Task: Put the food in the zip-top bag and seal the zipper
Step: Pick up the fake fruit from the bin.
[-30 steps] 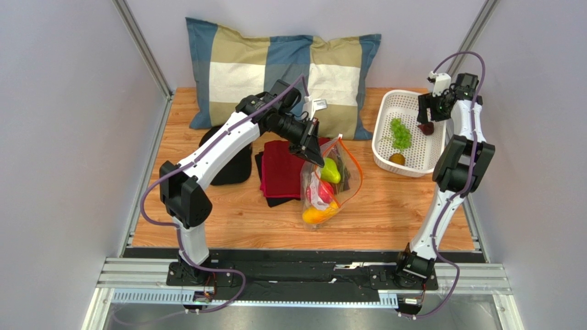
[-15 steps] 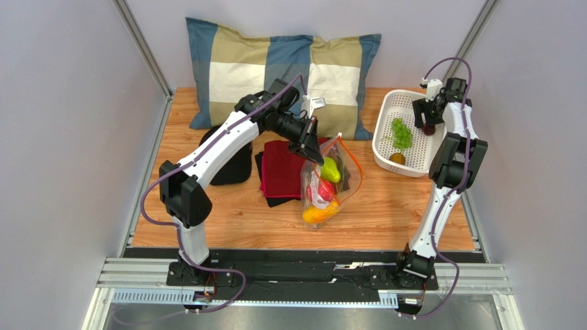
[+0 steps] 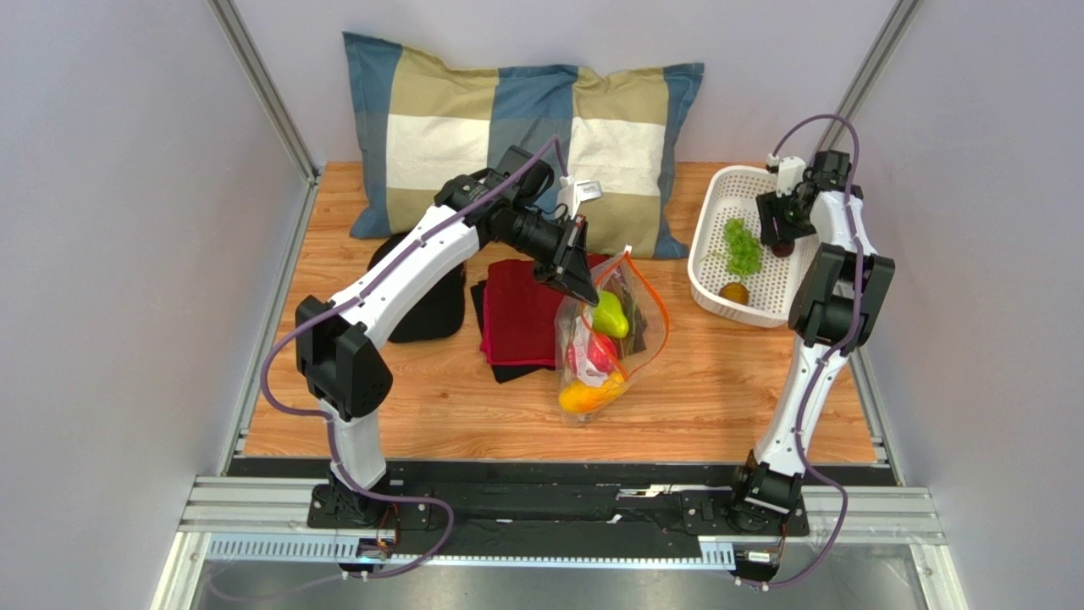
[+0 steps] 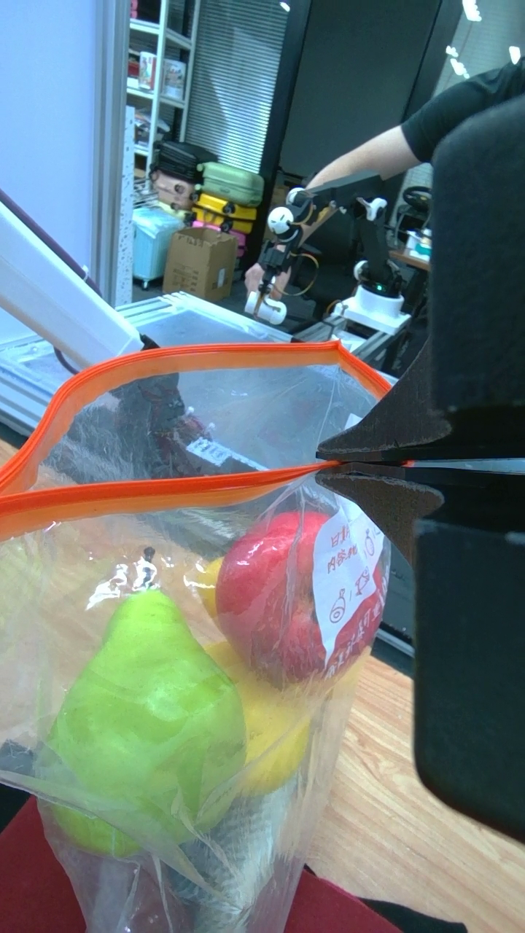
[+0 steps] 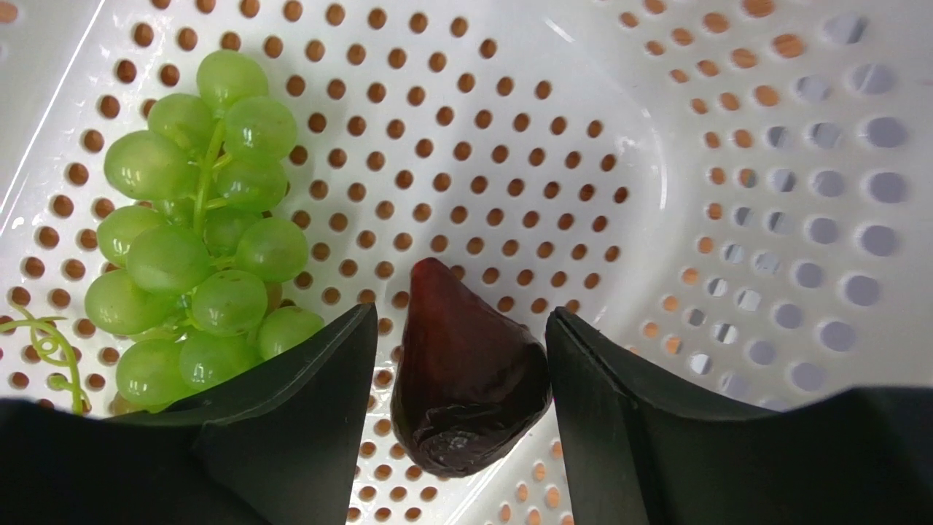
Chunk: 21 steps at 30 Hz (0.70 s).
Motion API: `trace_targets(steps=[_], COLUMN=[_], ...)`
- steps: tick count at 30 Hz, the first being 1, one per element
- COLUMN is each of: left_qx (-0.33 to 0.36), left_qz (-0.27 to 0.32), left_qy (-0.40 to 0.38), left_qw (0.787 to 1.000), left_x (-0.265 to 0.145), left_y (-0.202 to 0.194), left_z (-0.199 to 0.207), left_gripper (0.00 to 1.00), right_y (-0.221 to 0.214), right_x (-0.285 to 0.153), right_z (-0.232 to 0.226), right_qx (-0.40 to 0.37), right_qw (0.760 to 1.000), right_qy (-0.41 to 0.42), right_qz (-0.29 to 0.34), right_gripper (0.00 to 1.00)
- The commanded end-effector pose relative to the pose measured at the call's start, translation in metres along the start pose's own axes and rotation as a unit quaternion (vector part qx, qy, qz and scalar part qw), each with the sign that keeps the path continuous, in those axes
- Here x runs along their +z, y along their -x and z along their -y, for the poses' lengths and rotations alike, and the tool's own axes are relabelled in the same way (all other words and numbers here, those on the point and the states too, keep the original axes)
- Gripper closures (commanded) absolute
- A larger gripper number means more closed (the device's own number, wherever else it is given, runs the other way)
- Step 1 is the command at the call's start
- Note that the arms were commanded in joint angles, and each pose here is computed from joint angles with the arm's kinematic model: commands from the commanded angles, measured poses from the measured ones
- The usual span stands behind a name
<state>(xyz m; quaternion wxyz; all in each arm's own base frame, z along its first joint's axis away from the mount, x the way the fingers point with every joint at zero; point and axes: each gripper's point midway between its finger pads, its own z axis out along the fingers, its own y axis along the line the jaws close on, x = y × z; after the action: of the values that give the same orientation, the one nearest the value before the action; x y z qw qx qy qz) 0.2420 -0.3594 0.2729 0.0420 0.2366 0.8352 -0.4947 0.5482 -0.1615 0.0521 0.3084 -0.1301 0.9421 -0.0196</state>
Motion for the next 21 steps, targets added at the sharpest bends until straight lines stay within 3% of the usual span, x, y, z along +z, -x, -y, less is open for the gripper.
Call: trace_targets(steps=[1, 4, 7, 8, 9, 11, 12, 16, 21], left_qx=[0.008, 0.010, 0.010, 0.010, 0.009, 0.014, 0.012, 0.014, 0.011], left_qz=[0.007, 0.009, 0.009, 0.010, 0.010, 0.012, 0.012, 0.012, 0.010], left_qy=[-0.018, -0.018, -0.018, -0.018, -0.017, -0.016, -0.015, -0.014, -0.015], left_qw=[1.000, 1.000, 1.000, 1.000, 1.000, 1.000, 1.000, 1.000, 1.000], left_x=[-0.002, -0.003, -0.003, -0.003, -0.004, -0.004, -0.004, -0.005, -0.005], left_y=[0.006, 0.007, 0.007, 0.007, 0.007, 0.007, 0.007, 0.006, 0.004], left_z=[0.006, 0.006, 0.006, 0.005, 0.005, 0.006, 0.005, 0.005, 0.005], left_gripper=[1.00, 1.00, 1.00, 1.00, 1.00, 1.00, 1.00, 1.00, 1.00], right_y=[-0.008, -0.012, -0.017, -0.017, -0.016, -0.011, -0.001, 0.046, 0.083], right_x=[0.000, -0.005, -0.011, -0.016, -0.019, -0.026, -0.038, -0.096, -0.195], right_z=[-0.013, -0.015, -0.019, -0.019, -0.020, -0.018, -0.016, -0.020, -0.093], right_qx=[-0.012, -0.015, -0.012, -0.013, -0.015, -0.012, -0.013, -0.010, 0.009], right_qw=[1.000, 1.000, 0.999, 0.999, 0.999, 0.999, 1.000, 0.998, 0.979], right_qy=[0.018, 0.019, 0.023, 0.023, 0.022, 0.017, 0.012, 0.011, 0.133], right_qz=[-0.013, -0.019, -0.031, -0.032, -0.029, -0.025, -0.011, 0.059, 0.152], right_gripper=[0.39, 0.43, 0.35, 0.37, 0.50, 0.61, 0.68, 0.71, 0.73])
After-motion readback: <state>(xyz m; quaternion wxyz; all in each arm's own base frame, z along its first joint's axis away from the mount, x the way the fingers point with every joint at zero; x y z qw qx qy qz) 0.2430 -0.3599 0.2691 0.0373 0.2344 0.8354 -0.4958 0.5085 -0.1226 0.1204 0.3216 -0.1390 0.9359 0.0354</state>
